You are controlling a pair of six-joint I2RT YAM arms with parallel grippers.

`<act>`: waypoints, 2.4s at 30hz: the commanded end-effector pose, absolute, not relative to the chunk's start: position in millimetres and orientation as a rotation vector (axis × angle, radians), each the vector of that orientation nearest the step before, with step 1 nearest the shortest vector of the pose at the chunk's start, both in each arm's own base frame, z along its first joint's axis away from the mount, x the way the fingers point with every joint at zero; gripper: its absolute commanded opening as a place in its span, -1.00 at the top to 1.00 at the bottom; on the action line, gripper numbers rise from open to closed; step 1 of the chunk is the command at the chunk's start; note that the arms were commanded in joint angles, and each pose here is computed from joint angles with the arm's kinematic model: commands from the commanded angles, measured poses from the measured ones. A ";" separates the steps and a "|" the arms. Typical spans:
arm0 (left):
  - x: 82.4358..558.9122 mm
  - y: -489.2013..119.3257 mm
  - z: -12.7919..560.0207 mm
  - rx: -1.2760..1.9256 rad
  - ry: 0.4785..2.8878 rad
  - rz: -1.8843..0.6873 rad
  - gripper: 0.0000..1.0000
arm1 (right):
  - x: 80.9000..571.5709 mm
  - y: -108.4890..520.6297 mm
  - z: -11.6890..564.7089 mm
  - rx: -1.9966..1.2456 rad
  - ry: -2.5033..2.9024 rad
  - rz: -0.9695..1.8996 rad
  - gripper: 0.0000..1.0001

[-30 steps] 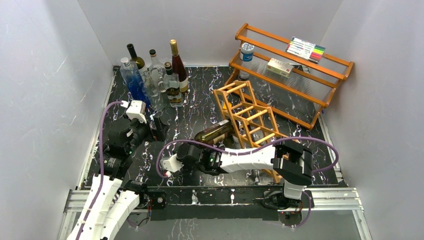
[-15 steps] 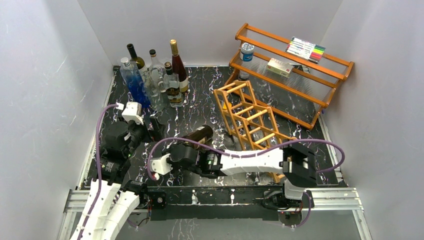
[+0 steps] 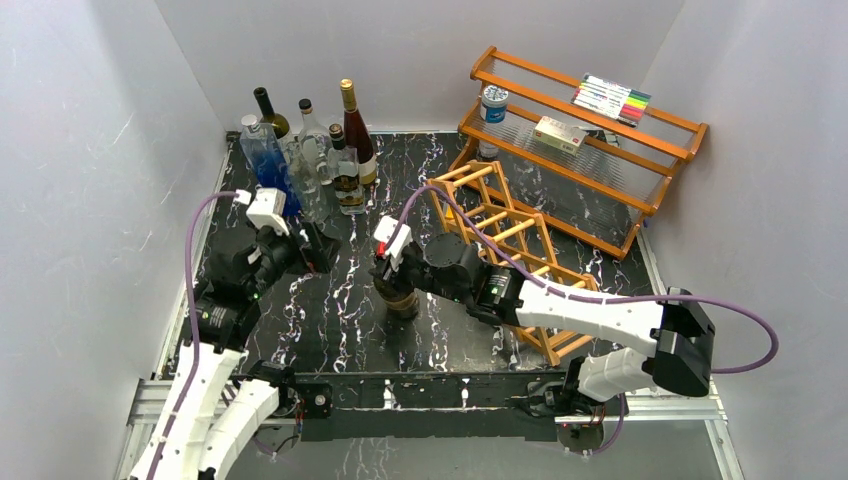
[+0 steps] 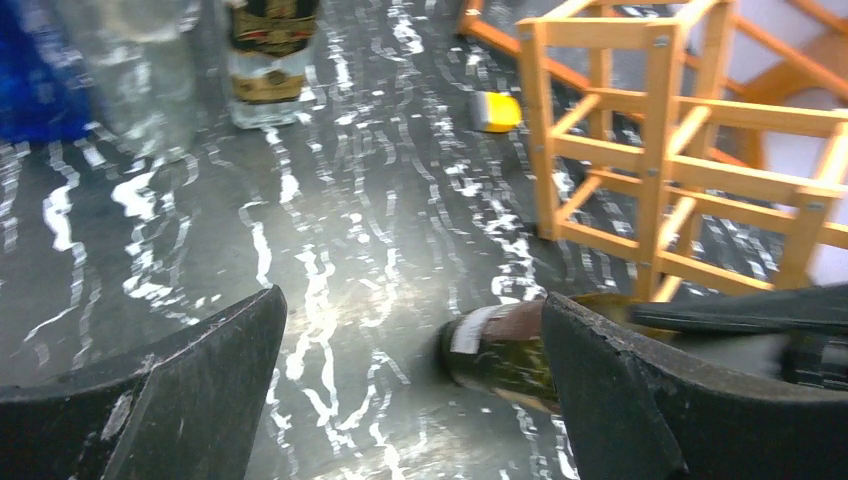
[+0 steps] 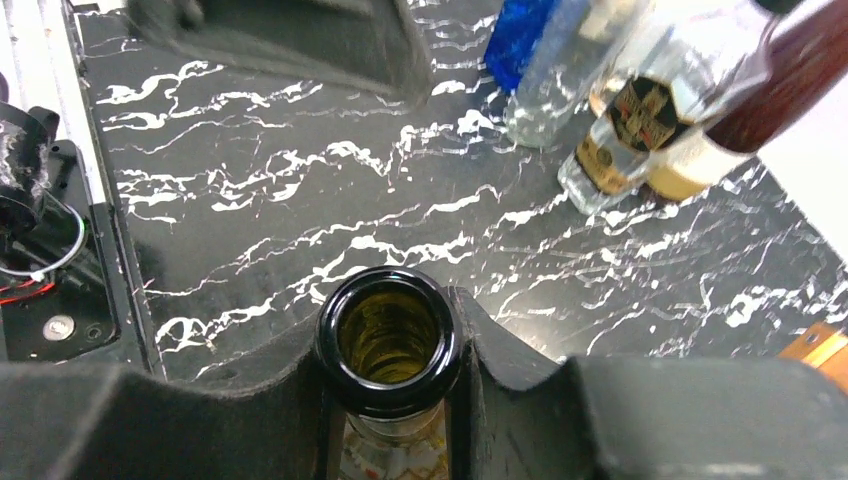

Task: Take the wine bottle off the wine rack

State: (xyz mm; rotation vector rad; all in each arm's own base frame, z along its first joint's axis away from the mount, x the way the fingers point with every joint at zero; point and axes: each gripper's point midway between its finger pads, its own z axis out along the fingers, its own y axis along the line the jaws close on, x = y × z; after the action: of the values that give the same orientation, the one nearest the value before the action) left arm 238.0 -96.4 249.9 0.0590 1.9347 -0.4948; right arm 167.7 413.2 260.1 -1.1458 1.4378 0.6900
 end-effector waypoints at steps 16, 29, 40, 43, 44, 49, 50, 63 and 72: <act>219.5 -177.5 338.8 0.287 1.855 -1.079 -0.96 | 209.9 387.8 257.1 -0.788 1.582 0.734 0.71; 214.7 -181.6 360.4 0.267 1.825 -1.139 -0.96 | 209.8 391.9 260.6 -0.848 1.577 0.720 -0.32; 210.7 -180.2 363.6 0.269 1.812 -1.125 -0.96 | 199.4 361.6 299.8 -0.843 1.513 0.704 -0.96; 212.3 -178.8 357.6 0.274 1.837 -1.085 -0.96 | 190.2 342.9 315.3 -0.844 1.481 0.707 -0.96; 213.0 -177.8 353.1 0.280 1.853 -1.062 -0.96 | 186.7 337.0 321.3 -0.846 1.466 0.712 -0.96; 217.2 -194.6 339.5 0.334 1.910 -1.001 -0.96 | 175.5 300.6 352.0 -0.808 1.414 0.697 -0.96; 217.1 -202.7 336.3 0.359 1.920 -0.973 -0.96 | 175.8 293.0 357.9 -0.790 1.408 0.683 -0.96; 219.0 -242.0 270.4 0.541 2.032 -0.194 -0.65 | 172.1 225.1 395.0 -0.660 1.357 0.576 -0.96; 246.6 -221.9 272.2 0.477 2.072 -0.119 0.78 | 170.7 215.6 390.2 -0.656 1.368 0.558 -0.96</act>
State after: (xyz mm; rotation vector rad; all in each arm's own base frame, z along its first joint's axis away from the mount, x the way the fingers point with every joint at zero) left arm 219.9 -249.7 250.9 0.5617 2.0771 -0.1657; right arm 170.1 225.9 368.2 -0.7073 1.4124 0.5578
